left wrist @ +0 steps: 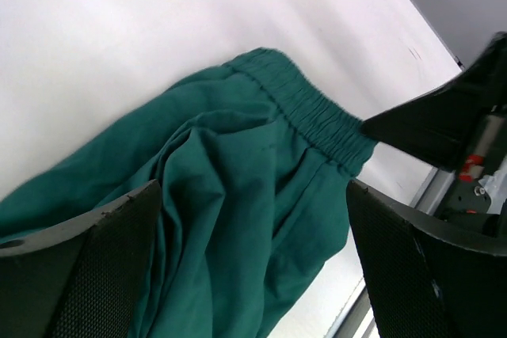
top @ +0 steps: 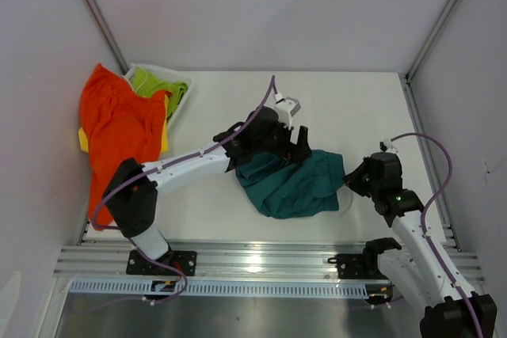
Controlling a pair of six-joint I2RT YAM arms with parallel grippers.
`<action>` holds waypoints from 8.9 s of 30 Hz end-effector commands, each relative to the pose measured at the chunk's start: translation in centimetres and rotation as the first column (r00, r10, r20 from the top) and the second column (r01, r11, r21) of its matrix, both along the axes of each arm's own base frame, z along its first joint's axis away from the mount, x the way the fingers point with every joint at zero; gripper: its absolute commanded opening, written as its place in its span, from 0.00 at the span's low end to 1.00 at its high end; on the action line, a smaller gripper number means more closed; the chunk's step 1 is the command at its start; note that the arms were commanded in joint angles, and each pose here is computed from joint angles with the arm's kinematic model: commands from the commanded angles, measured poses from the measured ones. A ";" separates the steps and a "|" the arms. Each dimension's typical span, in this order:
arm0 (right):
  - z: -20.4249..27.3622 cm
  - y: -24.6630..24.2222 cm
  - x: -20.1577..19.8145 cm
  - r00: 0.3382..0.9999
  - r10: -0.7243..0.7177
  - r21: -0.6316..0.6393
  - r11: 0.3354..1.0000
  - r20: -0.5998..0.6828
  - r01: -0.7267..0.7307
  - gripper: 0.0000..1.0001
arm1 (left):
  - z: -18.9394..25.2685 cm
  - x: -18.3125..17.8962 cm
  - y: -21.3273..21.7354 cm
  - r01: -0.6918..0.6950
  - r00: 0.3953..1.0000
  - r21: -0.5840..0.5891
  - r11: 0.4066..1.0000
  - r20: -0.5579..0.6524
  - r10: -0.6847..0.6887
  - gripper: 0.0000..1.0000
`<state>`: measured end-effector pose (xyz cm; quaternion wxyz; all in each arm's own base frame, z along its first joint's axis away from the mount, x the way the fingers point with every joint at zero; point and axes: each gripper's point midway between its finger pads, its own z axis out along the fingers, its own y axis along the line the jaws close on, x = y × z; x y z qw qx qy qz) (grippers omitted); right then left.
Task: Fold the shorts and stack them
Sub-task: Flatten the shorts out
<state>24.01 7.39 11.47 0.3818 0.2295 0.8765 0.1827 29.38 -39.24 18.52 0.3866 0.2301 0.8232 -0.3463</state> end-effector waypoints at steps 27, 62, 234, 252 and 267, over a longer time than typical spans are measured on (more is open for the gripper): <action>0.1 -0.4 0.5 0.999 -0.033 0.007 0.999 0.021 0.033 0.00 | -5.9 0.5 -5.7 0.001 1.000 0.339 0.941 0.026 -0.011 0.41; 1.2 2.8 2.8 0.995 0.090 0.153 0.983 0.051 -0.097 0.00 | 2.5 3.5 32.1 -0.926 0.365 0.083 0.368 -0.055 0.930 0.00; 3.0 1.7 -11.0 0.988 -0.078 0.405 0.905 -0.135 0.127 0.00 | 5.1 -6.2 36.4 -0.905 0.414 -0.180 0.387 -0.151 0.898 0.00; -1.5 -0.7 -7.6 0.899 -0.234 0.275 0.897 -0.370 0.346 0.00 | 2.4 -1.1 36.9 -0.937 0.348 -0.047 0.345 -0.166 0.923 0.00; 4.1 -1.9 -0.2 0.921 -0.307 0.211 0.909 -0.242 0.358 0.00 | 4.8 3.6 36.7 -0.950 0.311 -0.059 0.306 -0.186 0.932 0.00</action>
